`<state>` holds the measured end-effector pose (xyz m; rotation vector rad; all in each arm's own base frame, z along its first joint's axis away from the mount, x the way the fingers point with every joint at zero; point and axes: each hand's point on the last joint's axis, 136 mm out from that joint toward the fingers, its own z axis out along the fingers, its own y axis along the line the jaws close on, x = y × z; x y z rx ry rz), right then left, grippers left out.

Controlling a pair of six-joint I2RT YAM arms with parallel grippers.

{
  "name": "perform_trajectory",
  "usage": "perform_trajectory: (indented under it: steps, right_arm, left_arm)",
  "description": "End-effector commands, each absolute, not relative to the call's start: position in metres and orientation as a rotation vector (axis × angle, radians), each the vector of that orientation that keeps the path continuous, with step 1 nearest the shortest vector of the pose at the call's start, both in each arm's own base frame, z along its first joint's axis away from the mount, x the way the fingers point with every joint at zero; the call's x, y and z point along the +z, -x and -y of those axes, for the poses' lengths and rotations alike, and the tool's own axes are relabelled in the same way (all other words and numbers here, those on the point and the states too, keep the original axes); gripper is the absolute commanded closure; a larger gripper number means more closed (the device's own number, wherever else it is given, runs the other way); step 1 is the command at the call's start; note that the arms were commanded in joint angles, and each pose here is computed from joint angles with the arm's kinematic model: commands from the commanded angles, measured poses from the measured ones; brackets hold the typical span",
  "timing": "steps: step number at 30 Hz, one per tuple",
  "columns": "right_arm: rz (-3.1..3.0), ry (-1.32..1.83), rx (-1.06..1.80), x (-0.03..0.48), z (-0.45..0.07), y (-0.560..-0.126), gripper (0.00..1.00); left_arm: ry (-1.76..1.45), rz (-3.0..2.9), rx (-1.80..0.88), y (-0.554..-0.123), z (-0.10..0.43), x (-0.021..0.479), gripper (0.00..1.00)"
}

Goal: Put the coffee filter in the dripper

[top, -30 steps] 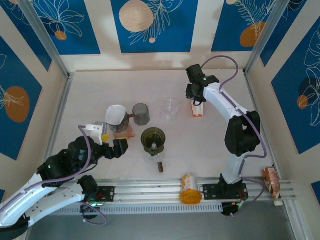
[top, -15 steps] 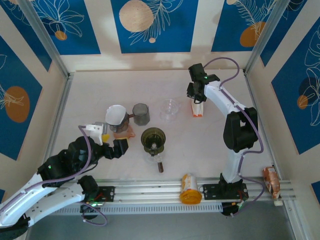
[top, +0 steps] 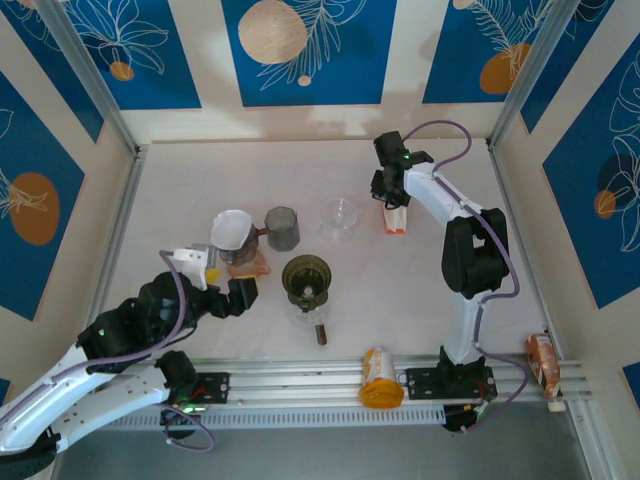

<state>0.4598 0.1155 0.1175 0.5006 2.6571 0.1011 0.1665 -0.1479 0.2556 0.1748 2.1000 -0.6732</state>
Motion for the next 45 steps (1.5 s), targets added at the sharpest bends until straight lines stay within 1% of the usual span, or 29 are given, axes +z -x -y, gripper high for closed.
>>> perform_trajectory:
  steps: [1, 4, 8, 15, 25, 31, 35, 41, 45]
  right_arm:
    - [-2.633, -0.502, 0.109, 0.129, -0.116, -0.467, 0.78]
    - [-2.64, -0.495, 0.092, 0.127, -0.115, -0.466, 0.86]
    - [-2.627, -0.465, 0.071, 0.132, -0.114, -0.464, 0.99]
    - [-2.557, -0.429, 0.074, 0.16, -0.112, -0.452, 1.0]
    - [-2.482, -0.379, 0.133, 0.199, -0.109, -0.407, 1.0]
    - [-2.398, -0.301, 0.227, 0.24, -0.117, -0.363, 1.0]
    - [-2.363, -0.187, 0.308, 0.268, -0.131, -0.321, 1.0]
    - [-2.357, 0.099, 0.499, 0.301, -0.178, -0.252, 1.0]
    - [-2.399, 0.282, 0.544, 0.314, -0.201, -0.206, 1.0]
  left_arm:
    - [-0.193, -2.09, -0.687, -0.166, 0.151, 0.259, 0.0]
    - [-0.192, -2.091, -0.687, -0.166, 0.151, 0.259, 0.0]
    - [-0.194, -2.091, -0.689, -0.165, 0.151, 0.259, 0.0]
    - [-0.193, -2.096, -0.691, -0.165, 0.152, 0.257, 0.0]
    - [-0.188, -2.092, -0.702, -0.166, 0.154, 0.259, 0.0]
    - [-0.188, -2.095, -0.701, -0.167, 0.155, 0.259, 0.0]
    - [-0.19, -2.099, -0.701, -0.166, 0.155, 0.26, 0.0]
    - [-0.192, -2.11, -0.687, -0.166, 0.154, 0.258, 0.0]
    - [-0.187, -2.12, -0.676, -0.165, 0.151, 0.255, 0.0]
